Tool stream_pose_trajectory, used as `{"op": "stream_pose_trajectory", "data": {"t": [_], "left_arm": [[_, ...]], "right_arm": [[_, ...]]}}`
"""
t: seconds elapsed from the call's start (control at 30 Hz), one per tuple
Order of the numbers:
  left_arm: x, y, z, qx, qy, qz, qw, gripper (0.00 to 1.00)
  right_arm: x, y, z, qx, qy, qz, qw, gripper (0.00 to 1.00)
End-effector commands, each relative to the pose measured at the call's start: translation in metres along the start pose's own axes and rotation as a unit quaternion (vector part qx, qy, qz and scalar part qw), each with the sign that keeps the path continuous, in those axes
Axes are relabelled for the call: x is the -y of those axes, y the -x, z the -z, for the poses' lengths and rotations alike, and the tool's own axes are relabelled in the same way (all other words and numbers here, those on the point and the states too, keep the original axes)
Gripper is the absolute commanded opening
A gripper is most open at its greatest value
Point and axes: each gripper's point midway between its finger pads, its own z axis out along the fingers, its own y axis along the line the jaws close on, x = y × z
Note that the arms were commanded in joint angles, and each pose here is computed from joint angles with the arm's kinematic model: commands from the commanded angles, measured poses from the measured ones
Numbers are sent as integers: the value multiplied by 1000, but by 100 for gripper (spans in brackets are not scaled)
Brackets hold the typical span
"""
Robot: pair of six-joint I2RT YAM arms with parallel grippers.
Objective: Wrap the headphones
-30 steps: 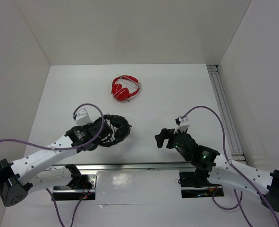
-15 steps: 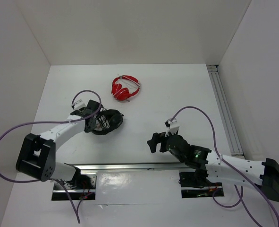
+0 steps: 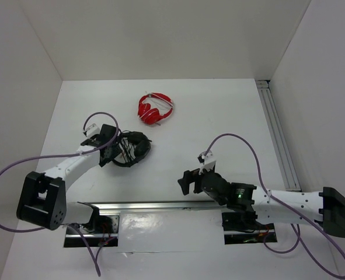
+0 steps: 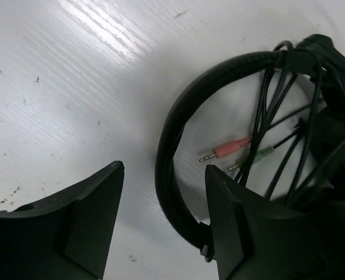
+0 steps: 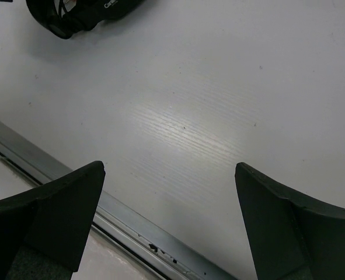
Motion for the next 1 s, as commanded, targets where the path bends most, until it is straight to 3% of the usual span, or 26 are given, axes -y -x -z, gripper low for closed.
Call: {"op": "stream_pose_trajectory", "data": {"t": [0.0,0.07,0.3,0.33,0.5,0.63,0.8,0.97], "left_arm": [[-1,9,11,20,-22,15,999,73],[-1,15,23,33,-40,25,998,80],[-5,34,78,64,-99,46,992,85],[-6,38,86,69,-107,50,991,92],[-15,43,143,72,-163,11,984,100],[-18,56,196,124,-261,-47,956,100],[-31,38,257,122,-370,-100,916,100],[-73,15,280,135,-403,-121,897,100]], "right_arm": [[-12,21,2,37,2,-19,999,100],[-11,17,2,31,-2,-16,999,100],[-28,18,10,29,18,-8,999,100],[-32,19,12,27,22,-10,999,100],[-38,37,28,21,-18,-9,1000,100],[-50,64,52,19,-31,-18,999,100],[-44,92,82,15,-22,-29,999,100],[-13,141,123,56,-45,-42,997,100]]}}
